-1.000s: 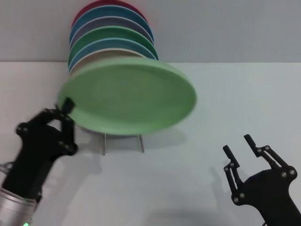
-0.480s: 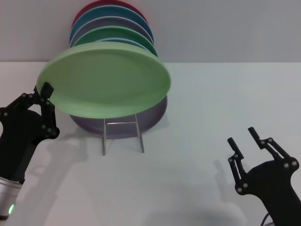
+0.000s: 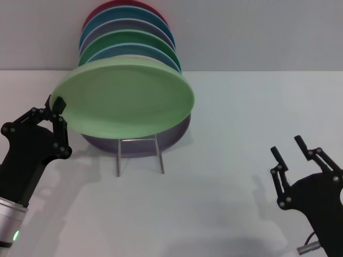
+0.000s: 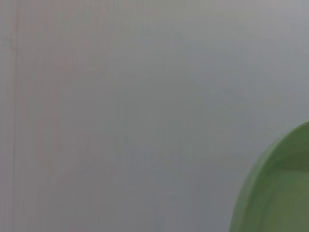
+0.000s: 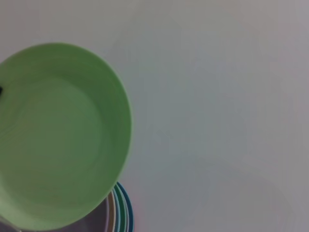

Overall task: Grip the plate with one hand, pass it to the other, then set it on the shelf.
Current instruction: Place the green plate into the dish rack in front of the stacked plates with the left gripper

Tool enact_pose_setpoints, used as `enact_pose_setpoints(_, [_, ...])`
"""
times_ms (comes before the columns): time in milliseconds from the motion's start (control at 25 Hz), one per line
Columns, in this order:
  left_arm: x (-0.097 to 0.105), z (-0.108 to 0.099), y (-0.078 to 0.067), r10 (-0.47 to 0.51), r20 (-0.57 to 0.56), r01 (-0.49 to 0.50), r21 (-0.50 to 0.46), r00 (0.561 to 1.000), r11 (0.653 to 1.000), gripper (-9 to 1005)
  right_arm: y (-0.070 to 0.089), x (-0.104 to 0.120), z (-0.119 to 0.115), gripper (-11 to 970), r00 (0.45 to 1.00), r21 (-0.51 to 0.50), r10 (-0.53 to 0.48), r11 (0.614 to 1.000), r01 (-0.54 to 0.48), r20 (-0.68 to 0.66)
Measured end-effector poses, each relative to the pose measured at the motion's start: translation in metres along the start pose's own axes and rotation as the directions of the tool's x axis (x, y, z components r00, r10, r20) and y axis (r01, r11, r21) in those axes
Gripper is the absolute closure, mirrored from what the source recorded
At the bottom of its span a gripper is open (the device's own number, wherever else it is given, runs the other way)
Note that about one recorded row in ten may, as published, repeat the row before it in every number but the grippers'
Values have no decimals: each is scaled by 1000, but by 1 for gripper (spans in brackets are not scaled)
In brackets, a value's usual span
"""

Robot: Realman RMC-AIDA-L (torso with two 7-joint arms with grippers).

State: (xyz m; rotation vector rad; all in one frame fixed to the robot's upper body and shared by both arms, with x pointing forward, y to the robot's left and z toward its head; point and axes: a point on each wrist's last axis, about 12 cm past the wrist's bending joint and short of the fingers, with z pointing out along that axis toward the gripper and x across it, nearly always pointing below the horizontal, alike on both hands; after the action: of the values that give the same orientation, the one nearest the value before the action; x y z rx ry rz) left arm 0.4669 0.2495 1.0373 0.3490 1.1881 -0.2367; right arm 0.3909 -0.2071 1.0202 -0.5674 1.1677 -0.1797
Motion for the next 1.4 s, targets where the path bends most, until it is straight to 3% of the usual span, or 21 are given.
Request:
enact_pose_setpoints(680, [11,-1,4,31,-97,-30,12,995,999,953,-19,9,13,610,999,89,45,995,-45,-3])
enact_pose_setpoints(1120, [14,-2,5,34,-121,-33,13,992,999,953,-36,19,21,611,982,153,187,970,-187,13])
enact_pose_setpoints(1400, [18,-1,5,39,-154,-37,19,987,999,953,-42,20,24,611,981,178,190,965,-192,27])
